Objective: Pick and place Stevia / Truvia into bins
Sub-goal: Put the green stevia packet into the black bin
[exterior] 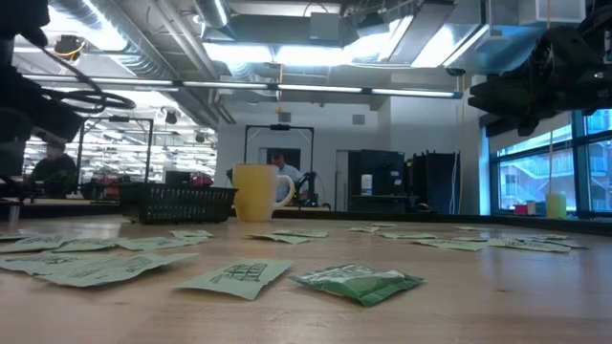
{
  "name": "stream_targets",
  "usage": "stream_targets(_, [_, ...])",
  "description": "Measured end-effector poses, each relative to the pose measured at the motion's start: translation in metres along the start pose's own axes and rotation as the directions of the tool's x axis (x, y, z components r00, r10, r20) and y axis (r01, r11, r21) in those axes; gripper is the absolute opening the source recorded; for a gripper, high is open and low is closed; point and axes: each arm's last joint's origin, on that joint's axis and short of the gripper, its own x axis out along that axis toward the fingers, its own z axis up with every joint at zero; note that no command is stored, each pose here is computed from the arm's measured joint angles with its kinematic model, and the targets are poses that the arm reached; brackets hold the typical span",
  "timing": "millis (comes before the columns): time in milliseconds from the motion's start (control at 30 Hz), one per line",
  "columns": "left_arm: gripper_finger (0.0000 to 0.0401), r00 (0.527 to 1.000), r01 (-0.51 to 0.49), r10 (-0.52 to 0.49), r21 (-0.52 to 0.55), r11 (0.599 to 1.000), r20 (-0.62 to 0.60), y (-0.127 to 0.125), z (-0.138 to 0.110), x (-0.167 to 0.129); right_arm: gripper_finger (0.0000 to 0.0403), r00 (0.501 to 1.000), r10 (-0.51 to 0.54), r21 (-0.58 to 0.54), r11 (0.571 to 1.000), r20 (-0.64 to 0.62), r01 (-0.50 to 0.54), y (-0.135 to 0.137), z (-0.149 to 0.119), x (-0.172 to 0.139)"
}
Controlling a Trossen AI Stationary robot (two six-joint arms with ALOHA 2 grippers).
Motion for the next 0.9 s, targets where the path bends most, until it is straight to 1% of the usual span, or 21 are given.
stream_targets(100, [0.0003, 0.998, 0.047, -0.049, 0.051, 0.998, 0.042, -0.009, 0.002, -0.008, 0.0135, 1.000, 0.000, -0.001, 1.000, 0.000, 0.000, 0.000, 0.000, 0.000])
stream_targets(167, [0.0003, 0.994, 0.064, -0.072, 0.082, 0.995, 0.086, -0.014, 0.003, -0.013, 0.0135, 1.000, -0.001, -0.067, 0.998, 0.001, 0.001, 0.000, 0.000, 0.000])
stream_targets(233, [0.0002, 0.987, 0.083, -0.097, 0.112, 0.990, 0.126, -0.019, 0.004, -0.019, 0.0135, 1.000, 0.000, -0.161, 0.987, 0.000, 0.000, 0.000, 0.000, 0.000])
stream_targets(300, [0.0003, 0.980, 0.095, -0.117, 0.137, 0.986, 0.161, -0.024, 0.005, -0.024, 0.0135, 1.000, -0.001, -0.229, 0.973, 0.001, 0.001, 0.000, 0.000, 0.000])
stream_targets(400, [0.0003, 0.970, 0.110, -0.144, 0.172, 0.979, 0.197, -0.030, 0.007, -0.032, 0.0135, 1.000, -0.001, -0.264, 0.965, 0.000, 0.001, 0.000, 0.000, 0.000])
stream_targets(567, [0.0003, 0.950, 0.127, -0.188, 0.241, 0.962, 0.249, -0.038, 0.008, -0.044, 0.0135, 1.000, -0.001, -0.226, 0.974, 0.001, 0.001, 0.000, 0.000, 0.000])
stream_targets(700, [0.0002, 0.933, 0.130, -0.209, 0.270, 0.954, 0.293, -0.043, 0.010, -0.052, 0.0135, 1.000, -0.001, -0.174, 0.985, 0.001, 0.001, 0.000, 0.000, 0.000])
stream_targets(800, [0.0003, 0.891, 0.102, -0.220, 0.297, 0.950, 0.397, -0.047, 0.016, -0.060, 0.0135, 1.000, 0.001, -0.084, 0.996, 0.005, 0.000, 0.000, 0.001, 0.000])
stream_targets(833, [0.0003, 0.870, 0.085, -0.219, 0.303, 0.949, 0.442, -0.048, 0.019, -0.062, 0.0135, 1.000, 0.001, -0.055, 0.999, 0.006, -0.001, 0.000, 0.001, 0.000])
stream_targets(900, [0.0003, 0.822, 0.041, -0.208, 0.311, 0.950, 0.530, -0.050, 0.027, -0.068, 0.0135, 1.000, 0.001, -0.039, 0.999, 0.007, 0.000, 0.000, 0.001, 0.000])
